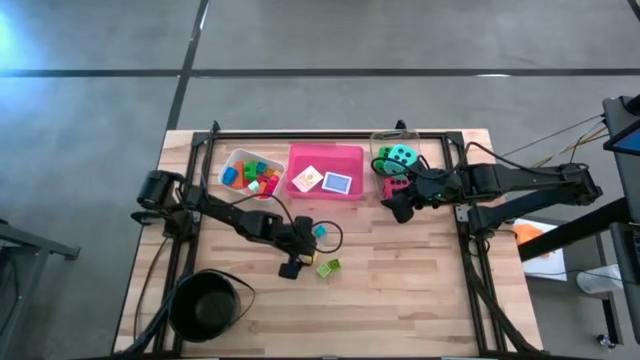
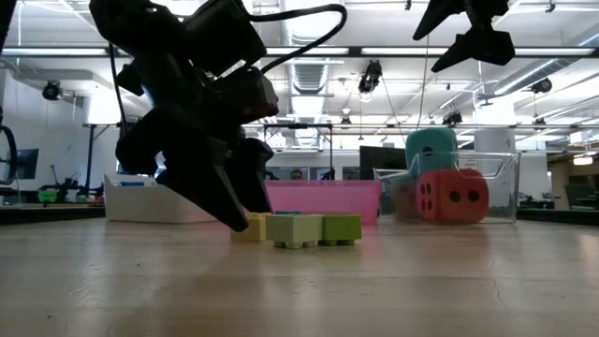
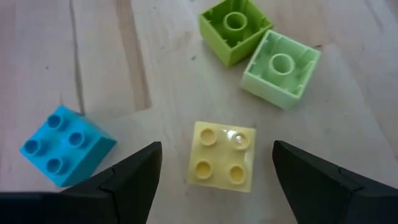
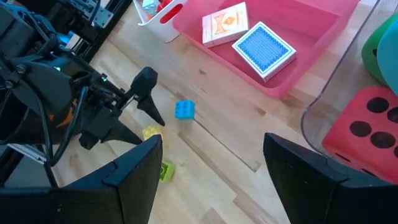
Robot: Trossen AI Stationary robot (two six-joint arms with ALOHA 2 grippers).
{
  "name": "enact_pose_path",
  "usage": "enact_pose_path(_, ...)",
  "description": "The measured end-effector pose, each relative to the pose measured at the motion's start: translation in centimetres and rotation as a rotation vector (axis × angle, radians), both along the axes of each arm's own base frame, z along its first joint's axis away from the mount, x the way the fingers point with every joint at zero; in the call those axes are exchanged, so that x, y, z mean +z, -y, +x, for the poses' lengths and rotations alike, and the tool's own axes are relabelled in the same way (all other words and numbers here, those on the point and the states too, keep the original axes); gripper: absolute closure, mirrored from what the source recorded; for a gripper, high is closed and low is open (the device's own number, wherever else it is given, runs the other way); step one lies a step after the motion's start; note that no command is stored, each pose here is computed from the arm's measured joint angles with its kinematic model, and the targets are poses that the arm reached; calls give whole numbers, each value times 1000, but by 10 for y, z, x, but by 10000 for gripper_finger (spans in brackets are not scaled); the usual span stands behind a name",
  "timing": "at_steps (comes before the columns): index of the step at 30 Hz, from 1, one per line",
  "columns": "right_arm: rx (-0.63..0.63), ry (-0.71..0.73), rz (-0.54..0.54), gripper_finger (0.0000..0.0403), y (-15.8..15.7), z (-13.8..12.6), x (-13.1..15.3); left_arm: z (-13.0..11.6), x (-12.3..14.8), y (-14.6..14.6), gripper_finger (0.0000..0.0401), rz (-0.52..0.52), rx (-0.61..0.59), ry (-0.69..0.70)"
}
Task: Pick & Place Toys
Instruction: Put the light yellow game piece into the white bin
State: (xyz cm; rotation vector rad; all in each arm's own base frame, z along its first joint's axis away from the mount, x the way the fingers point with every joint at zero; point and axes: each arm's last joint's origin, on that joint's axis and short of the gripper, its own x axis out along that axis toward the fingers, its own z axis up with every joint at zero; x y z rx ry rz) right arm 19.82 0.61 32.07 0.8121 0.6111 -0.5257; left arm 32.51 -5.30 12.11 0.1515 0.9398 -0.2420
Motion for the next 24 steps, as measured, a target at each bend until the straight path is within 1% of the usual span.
enact_pose_path(2,0,0,0,132,0,0,0,0,0,1,108,-12,-9,-2)
enact_pose_path(4,3,-1,-2,132,0,0,0,0,0,1,129,-18,-13,-3)
enact_pose_path(11,10,-3,-10,132,0,0,0,0,0,1,224,-20,-10,-3)
enact_pose_path(15,10,-2,-10,132,0,0,0,0,-1,1,267,-22,-7,-4)
enact_pose_path(24,11,10,-10,132,0,1,1,1,-1,1,270,-27,26,-5)
